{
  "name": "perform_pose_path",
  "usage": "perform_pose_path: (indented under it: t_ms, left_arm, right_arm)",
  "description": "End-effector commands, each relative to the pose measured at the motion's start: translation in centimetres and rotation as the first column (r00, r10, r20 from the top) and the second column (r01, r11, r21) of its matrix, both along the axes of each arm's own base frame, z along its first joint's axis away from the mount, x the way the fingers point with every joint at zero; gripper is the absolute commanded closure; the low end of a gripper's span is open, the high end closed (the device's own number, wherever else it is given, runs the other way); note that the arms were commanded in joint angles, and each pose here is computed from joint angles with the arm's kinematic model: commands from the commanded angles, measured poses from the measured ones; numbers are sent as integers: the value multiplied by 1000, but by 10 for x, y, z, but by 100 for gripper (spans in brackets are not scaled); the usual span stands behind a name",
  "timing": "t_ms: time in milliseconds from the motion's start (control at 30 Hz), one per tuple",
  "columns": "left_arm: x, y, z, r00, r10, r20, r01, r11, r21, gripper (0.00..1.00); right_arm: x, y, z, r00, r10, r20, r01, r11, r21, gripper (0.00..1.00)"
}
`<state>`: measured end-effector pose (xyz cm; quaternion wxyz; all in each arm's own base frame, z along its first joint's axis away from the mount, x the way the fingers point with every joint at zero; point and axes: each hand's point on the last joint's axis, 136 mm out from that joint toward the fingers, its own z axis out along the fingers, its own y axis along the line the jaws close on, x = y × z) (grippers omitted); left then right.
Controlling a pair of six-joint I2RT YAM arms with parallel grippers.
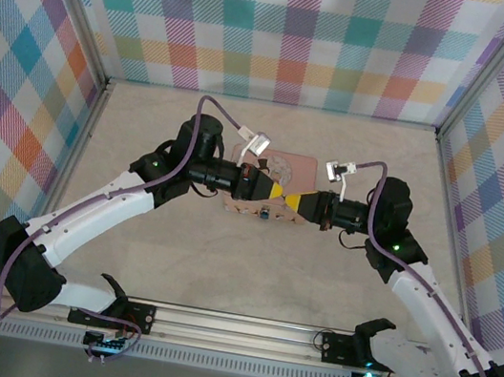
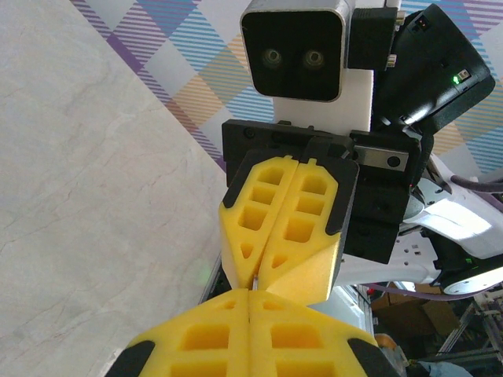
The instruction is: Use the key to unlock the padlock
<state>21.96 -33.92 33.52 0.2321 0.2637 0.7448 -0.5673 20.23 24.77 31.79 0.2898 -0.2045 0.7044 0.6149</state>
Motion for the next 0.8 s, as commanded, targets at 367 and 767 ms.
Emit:
perform_pose_path:
  t_ms: [367,767]
  left_arm:
    - [29,19,-3,984,178,18,-178,984,17,31]
    - [66,86,-75,845,532,50,-526,813,250,0]
  right_arm:
    - [-2,-6,12,994,-74,82,75,997,-10,100]
    - [54,-57,-25,876,-469,116,482,834,-268,100]
